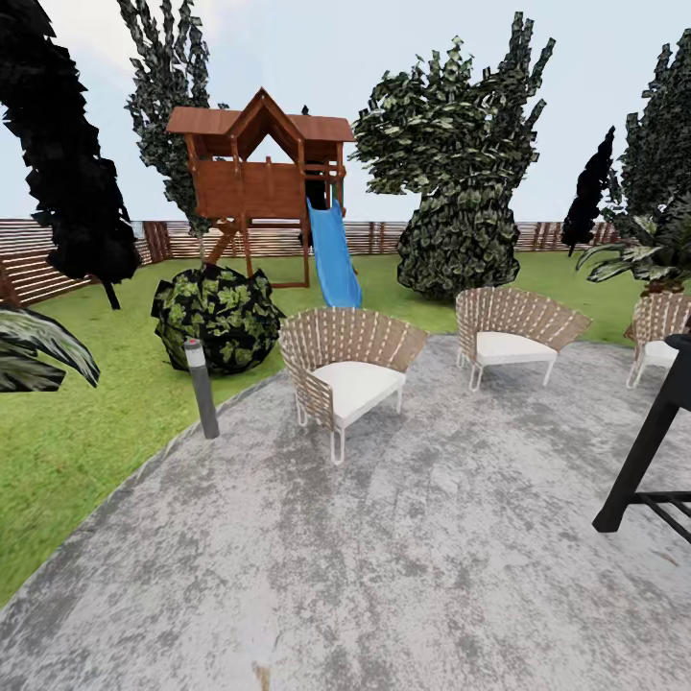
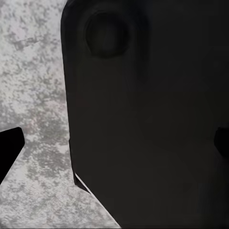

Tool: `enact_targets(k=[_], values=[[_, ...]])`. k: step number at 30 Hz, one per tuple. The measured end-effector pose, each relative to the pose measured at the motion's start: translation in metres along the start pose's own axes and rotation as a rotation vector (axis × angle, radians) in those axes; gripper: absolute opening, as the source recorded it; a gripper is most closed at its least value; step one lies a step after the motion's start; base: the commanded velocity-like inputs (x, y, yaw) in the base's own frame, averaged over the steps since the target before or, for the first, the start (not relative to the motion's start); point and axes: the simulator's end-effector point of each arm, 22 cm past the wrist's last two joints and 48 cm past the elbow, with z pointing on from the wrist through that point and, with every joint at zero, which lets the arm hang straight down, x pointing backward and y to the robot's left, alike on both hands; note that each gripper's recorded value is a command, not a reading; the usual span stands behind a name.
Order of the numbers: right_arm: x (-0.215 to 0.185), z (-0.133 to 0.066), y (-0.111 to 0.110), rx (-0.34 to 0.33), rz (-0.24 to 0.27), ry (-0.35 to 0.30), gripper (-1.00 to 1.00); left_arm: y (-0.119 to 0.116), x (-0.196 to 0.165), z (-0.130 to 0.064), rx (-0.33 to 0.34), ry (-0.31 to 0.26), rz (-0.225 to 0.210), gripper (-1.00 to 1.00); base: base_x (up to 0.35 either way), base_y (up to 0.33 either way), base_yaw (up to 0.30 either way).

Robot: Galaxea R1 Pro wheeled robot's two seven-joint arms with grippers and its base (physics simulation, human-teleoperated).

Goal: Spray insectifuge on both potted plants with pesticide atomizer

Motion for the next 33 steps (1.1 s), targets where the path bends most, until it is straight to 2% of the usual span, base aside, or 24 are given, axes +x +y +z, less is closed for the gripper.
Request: enact_targets(k=[3, 6, 12, 23, 28, 29, 30, 31, 32, 33], values=[[-0.004, 0.0, 0.014, -0.019, -0.004, -0.011, 1.0, -0.001, 0.002, 0.0, -0.001, 0.003, -0.004, 1.0, 0.0, 0.0, 0.0], [-0.006, 0.0, 0.018, -0.025, -0.004, -0.015, 1.0, -0.001, 0.002, 0.0, 0.0, 0.003, -0.004, 1.0, 0.0, 0.0, 0.0], [-0.041, -0.002, 0.026, -0.035, 0.002, -0.081, 1.0, -0.006, -0.004, 0.0, 0.007, -0.015, -0.001, 1.0, 0.0, 0.0, 0.0], [-0.084, -0.007, -0.019, 0.028, 0.001, -0.204, 1.0, -0.005, -0.05, -0.003, 0.001, -0.136, 0.003, 1.0, 0.0, 0.0, 0.0], [-0.104, -0.012, -0.042, 0.056, 0.0, -0.261, 1.0, -0.007, -0.09, -0.008, 0.002, -0.219, 0.013, 1.0, 0.0, 0.0, 0.0], [-0.169, -0.038, -0.044, 0.06, -0.006, -0.541, 1.0, -0.009, -0.172, -0.031, 0.006, -0.482, 0.013, 1.0, 0.0, 0.0, 0.0], [-0.236, -0.069, -0.043, 0.059, -0.01, -0.706, 1.0, -0.012, -0.279, -0.075, 0.009, -0.697, 0.013, 1.0, 0.0, 0.0, 0.0], [-0.312, -0.121, -0.041, 0.059, -0.014, -0.899, 1.0, -0.015, -0.318, -0.094, 0.013, -0.762, 0.015, 1.0, 0.0, 0.0, 0.0], [-0.33, -0.136, -0.04, 0.057, -0.011, -0.949, 1.0, -0.015, -0.325, -0.098, 0.012, -0.775, 0.013, 1.0, 0.0, 0.0, 0.0], [-0.333, -0.139, -0.04, 0.056, -0.011, -0.957, 1.0, -0.015, -0.332, -0.101, 0.011, -0.785, 0.012, 1.0, 0.0, 0.0, 0.0]])
